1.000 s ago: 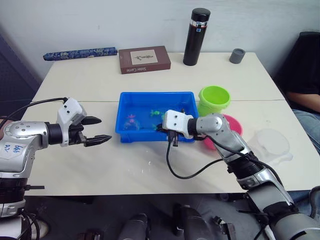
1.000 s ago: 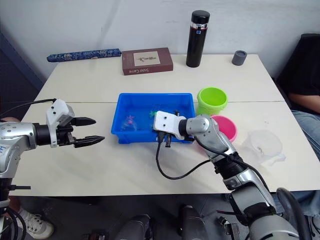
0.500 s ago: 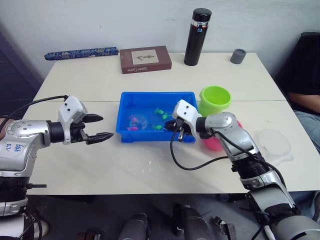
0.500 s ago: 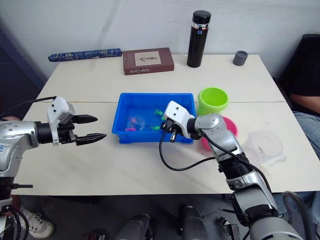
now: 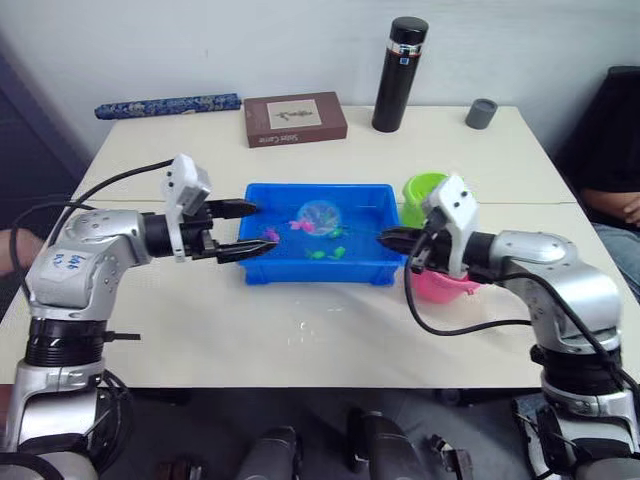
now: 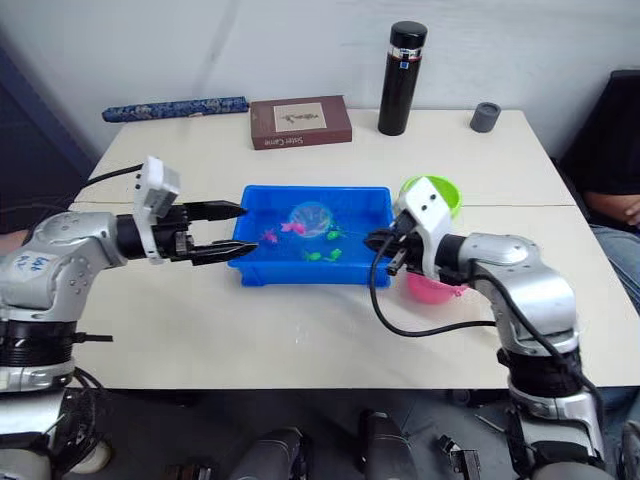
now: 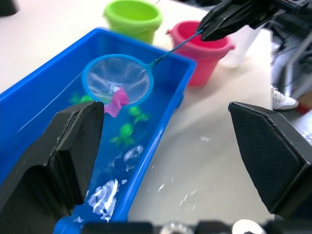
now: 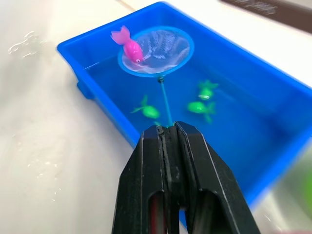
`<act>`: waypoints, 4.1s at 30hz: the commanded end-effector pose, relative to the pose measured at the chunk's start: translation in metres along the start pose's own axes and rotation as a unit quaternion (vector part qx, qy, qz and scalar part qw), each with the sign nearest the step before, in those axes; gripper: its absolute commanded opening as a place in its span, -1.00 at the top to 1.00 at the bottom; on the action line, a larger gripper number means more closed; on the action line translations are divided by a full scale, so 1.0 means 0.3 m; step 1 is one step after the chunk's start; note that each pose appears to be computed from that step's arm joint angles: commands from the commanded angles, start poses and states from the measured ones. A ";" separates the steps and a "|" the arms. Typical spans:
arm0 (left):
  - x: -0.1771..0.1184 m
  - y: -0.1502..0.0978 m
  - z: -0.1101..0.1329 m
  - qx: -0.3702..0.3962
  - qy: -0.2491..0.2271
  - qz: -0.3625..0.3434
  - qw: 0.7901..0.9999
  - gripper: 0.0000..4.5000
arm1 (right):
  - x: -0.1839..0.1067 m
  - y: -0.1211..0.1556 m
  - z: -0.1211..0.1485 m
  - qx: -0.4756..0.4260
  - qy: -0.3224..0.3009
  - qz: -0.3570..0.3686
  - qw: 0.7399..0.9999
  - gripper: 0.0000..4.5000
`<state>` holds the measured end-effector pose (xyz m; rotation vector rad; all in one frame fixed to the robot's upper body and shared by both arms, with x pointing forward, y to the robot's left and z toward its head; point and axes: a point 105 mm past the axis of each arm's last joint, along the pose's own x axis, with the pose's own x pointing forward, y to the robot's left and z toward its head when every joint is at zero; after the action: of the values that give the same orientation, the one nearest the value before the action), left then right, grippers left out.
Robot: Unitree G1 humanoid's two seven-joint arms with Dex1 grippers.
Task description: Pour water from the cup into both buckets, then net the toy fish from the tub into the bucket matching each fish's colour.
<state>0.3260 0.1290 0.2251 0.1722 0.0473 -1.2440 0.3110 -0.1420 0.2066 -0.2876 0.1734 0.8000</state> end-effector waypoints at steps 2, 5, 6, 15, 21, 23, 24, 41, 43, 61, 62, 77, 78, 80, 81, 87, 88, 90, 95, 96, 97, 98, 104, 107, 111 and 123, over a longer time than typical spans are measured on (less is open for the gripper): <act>0.075 -0.020 0.033 0.022 -0.022 -0.049 0.998 -0.96 | -0.147 -0.022 0.036 -0.008 -0.017 -0.086 0.996 1.00; 0.129 -0.021 0.039 0.026 -0.034 -0.074 0.996 -0.96 | -0.231 -0.033 0.018 0.000 -0.007 -0.138 0.990 1.00; 0.139 -0.020 0.039 0.027 -0.035 -0.077 0.996 -0.96 | -0.243 -0.034 0.014 0.002 -0.005 -0.145 0.989 1.00; 0.246 -0.022 0.042 0.040 -0.049 -0.137 0.989 -0.96 | -0.452 -0.040 -0.061 -0.044 0.065 -0.269 0.960 1.00; 0.267 -0.002 0.050 0.046 -0.054 -0.139 0.988 -0.96 | -0.498 -0.040 -0.070 -0.257 0.173 -0.276 0.910 1.00; 0.269 0.003 0.051 0.047 -0.055 -0.138 0.988 -0.96 | -0.494 -0.036 -0.071 -0.330 0.196 -0.257 0.887 1.00; 0.269 0.006 0.051 0.049 -0.055 -0.137 0.988 -0.96 | -0.494 -0.038 -0.071 -0.383 0.214 -0.243 0.865 1.00; 0.243 0.045 0.034 0.059 -0.043 -0.110 0.991 -0.96 | -0.485 -0.068 -0.051 -0.594 0.230 -0.155 0.755 1.00; 0.227 0.056 0.016 0.059 -0.031 -0.099 0.993 -0.96 | -0.470 -0.074 -0.012 -0.532 0.170 -0.198 0.805 1.00; -0.185 0.132 -0.148 0.029 0.094 0.131 0.986 -0.96 | 0.117 0.062 0.032 -0.056 -0.021 0.021 0.998 1.00; -0.211 0.127 -0.149 0.026 0.098 0.146 0.984 -0.96 | 0.150 0.068 0.022 -0.044 -0.014 0.035 0.998 1.00; -0.279 0.073 -0.138 0.021 0.103 0.205 0.973 -0.96 | 0.316 0.056 -0.077 -0.018 0.061 0.101 0.993 1.00; -0.278 0.072 -0.137 0.022 0.102 0.206 0.973 -0.96 | 0.325 0.052 -0.080 -0.026 0.064 0.100 0.993 1.00; -0.278 0.074 -0.133 0.023 0.100 0.210 0.972 -0.96 | 0.340 0.048 -0.083 -0.033 0.069 0.103 0.992 1.00; -0.278 0.076 -0.131 0.024 0.099 0.211 0.972 -0.96 | 0.347 0.046 -0.083 -0.036 0.072 0.105 0.991 1.00; -0.277 0.083 -0.126 0.025 0.096 0.217 0.971 -0.96 | 0.381 0.036 -0.074 -0.069 0.079 0.107 0.989 1.00; -0.278 0.084 -0.126 0.025 0.095 0.218 0.971 -0.96 | 0.381 0.034 -0.071 -0.079 0.079 0.108 0.988 1.00; -0.281 0.085 -0.126 0.025 0.094 0.220 0.971 -0.96 | 0.375 0.022 -0.053 -0.083 0.074 0.105 0.988 1.00; -0.284 0.088 -0.132 0.024 0.093 0.222 0.970 -0.96 | 0.357 -0.013 -0.031 -0.098 0.076 0.095 0.988 1.00; -0.281 0.091 -0.132 0.024 0.092 0.222 0.970 -0.96 | 0.363 -0.020 -0.035 -0.099 0.080 0.091 0.988 1.00; -0.279 0.093 -0.131 0.024 0.092 0.221 0.971 -0.96 | 0.367 -0.025 -0.039 -0.099 0.082 0.088 0.988 1.00; -0.276 0.095 -0.130 0.024 0.091 0.221 0.971 -0.96 | 0.373 -0.029 -0.043 -0.100 0.085 0.085 0.988 1.00; -0.271 0.113 -0.114 0.030 0.086 0.223 0.970 -0.96 | 0.443 -0.014 -0.034 -0.109 0.082 0.076 0.988 1.00; -0.275 0.120 -0.108 0.032 0.086 0.226 0.970 -0.96 | 0.476 0.002 -0.013 -0.112 0.071 0.077 0.988 1.00; -0.272 0.122 -0.104 0.034 0.083 0.227 0.970 -0.96 | 0.509 0.031 0.033 -0.107 0.047 0.085 0.990 1.00; -0.239 0.116 -0.077 0.021 0.054 0.200 0.978 -0.96 | 0.394 0.054 0.105 -0.048 -0.004 0.102 0.994 1.00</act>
<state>0.3381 0.2182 0.2019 0.2721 0.1271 -0.7977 0.3895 -0.0388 0.1853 -0.3799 0.2130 1.0024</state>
